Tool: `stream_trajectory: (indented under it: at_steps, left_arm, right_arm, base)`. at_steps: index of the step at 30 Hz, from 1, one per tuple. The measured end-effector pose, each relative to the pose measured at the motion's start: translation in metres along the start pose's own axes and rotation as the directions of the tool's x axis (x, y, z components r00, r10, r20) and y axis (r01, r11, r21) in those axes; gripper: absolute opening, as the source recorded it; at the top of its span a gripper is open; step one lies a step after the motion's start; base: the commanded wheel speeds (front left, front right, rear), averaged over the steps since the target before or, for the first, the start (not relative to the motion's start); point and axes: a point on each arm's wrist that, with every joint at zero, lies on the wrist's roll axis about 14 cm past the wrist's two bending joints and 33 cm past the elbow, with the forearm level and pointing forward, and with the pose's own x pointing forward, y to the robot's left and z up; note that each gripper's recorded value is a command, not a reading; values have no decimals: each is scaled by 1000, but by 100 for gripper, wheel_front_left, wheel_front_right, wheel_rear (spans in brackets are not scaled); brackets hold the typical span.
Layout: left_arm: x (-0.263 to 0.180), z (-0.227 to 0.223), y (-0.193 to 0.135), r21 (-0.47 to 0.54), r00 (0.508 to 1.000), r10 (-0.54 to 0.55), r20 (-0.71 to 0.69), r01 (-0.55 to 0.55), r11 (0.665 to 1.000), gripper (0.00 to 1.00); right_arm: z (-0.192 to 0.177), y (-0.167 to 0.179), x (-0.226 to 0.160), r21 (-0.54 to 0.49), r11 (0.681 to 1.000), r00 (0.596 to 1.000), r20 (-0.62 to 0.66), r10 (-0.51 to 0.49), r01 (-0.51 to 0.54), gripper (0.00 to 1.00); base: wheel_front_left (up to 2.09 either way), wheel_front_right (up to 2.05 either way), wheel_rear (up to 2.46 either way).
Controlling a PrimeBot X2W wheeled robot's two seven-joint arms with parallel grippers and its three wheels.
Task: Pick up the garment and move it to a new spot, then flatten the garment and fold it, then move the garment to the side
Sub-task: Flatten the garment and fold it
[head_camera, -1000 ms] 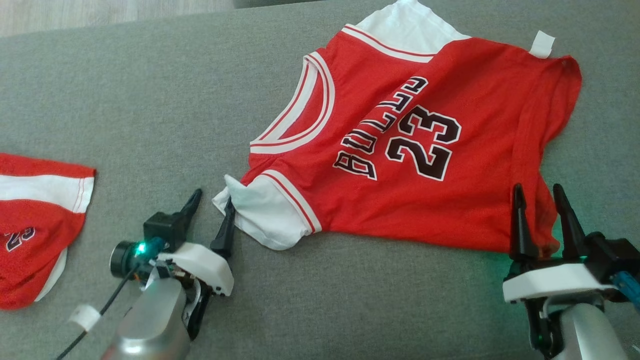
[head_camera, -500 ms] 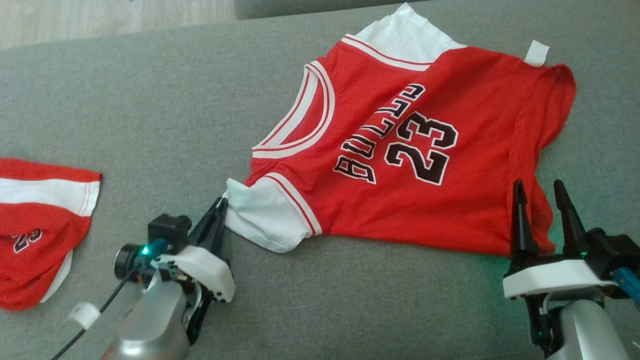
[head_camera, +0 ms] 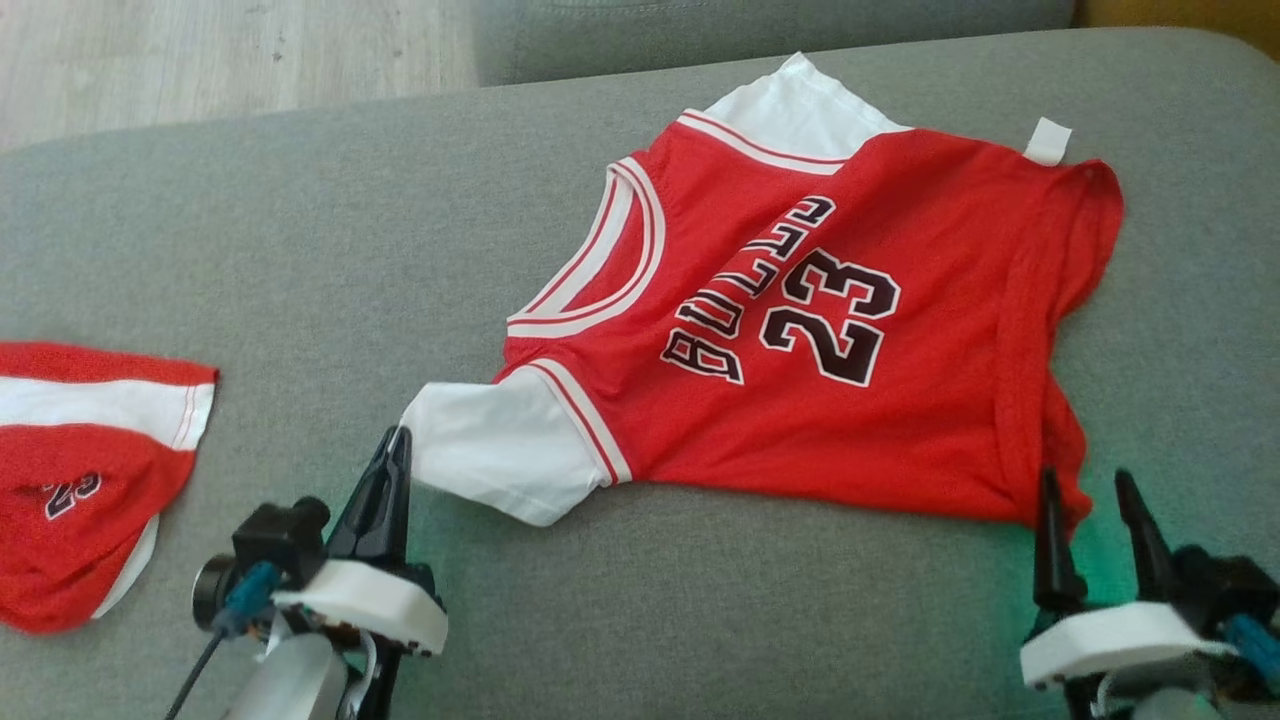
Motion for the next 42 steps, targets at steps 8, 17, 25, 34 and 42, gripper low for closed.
stream_trajectory:
  at_steps: [8, 17, 25, 34, 42]
  left_arm:
    - [-5, -1, -9, -9, 1000, -16, 11, 16, 1000, 0]
    - [-9, -2, -6, -14, 1000, -2, 9, 2, 1000, 0]
    - [-12, -1, -5, -8, 1000, -2, 13, 3, 1000, 0]
    - [-12, 1, -8, -8, 1000, -6, 20, 6, 1000, 0]
    - [-12, 1, -13, 0, 1000, -16, 18, 16, 1000, 0]
  right_arm:
    - [-41, -9, -13, 13, 999, 991, -133, -31, 33, 100]
    - [-59, 6, -7, -27, 999, 980, -200, 18, -24, 100]
    - [-55, -6, -1, -77, 997, 980, -196, -15, 0, 100]
    - [-46, -2, 2, -77, 997, 985, -170, -3, -10, 100]
    - [-37, 4, 1, -58, 998, 990, -138, 16, -24, 73]
  base:
    - [0, 0, 0]
    - [0, 0, 0]
    - [0, 0, 0]
    - [0, 0, 0]
    - [0, 0, 0]
